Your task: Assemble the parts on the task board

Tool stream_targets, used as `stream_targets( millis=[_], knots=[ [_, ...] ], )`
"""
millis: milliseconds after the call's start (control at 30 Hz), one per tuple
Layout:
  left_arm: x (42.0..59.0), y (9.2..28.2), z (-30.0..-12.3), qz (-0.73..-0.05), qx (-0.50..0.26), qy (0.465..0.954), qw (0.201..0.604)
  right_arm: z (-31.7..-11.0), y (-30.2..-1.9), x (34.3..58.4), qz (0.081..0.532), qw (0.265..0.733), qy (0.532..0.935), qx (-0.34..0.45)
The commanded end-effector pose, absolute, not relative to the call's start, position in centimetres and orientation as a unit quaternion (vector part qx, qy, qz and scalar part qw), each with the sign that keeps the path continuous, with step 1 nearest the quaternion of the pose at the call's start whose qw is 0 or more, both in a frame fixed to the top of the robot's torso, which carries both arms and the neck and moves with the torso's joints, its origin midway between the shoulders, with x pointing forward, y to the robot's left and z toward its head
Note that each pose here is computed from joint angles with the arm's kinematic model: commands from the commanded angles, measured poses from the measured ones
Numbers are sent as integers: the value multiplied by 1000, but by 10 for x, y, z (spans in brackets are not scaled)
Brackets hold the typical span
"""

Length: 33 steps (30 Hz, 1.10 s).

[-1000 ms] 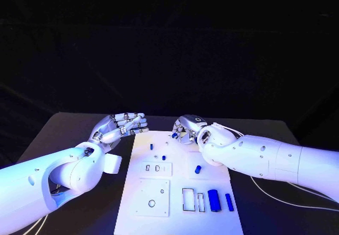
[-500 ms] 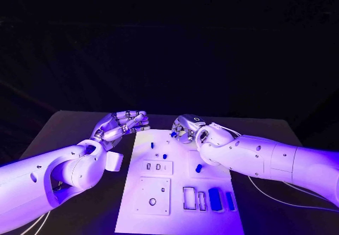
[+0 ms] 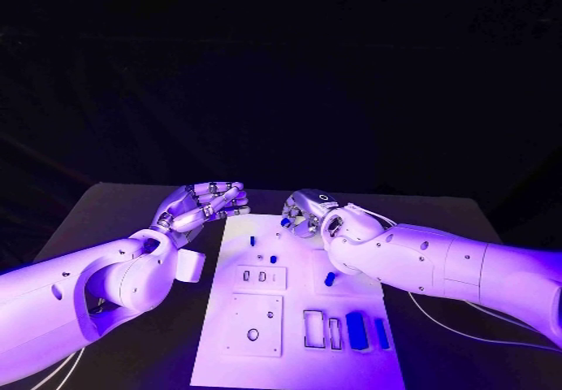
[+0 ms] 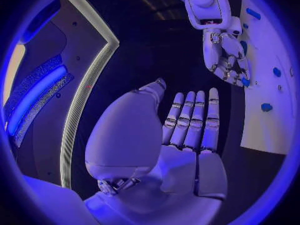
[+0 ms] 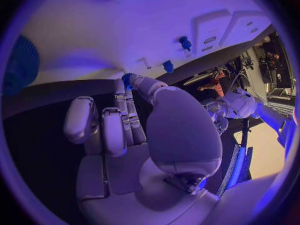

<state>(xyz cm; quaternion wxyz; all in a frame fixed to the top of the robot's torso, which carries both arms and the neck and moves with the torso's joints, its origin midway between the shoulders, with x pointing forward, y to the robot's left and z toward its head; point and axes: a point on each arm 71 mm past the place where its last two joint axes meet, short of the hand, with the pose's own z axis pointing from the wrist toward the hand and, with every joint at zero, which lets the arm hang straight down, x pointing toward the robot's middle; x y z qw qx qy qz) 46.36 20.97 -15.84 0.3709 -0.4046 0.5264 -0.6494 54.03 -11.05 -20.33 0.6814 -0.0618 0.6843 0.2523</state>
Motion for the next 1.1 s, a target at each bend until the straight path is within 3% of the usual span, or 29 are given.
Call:
stream_targets(
  millis=[33,1100],
  knots=[
    [463,207,-157,-657,-400,526,363,-203,-109,540,252,682,684,-63],
    [466,209,-158,-654,-402,527,364,-208,-102,548,239,672,697,-74]
  ],
)
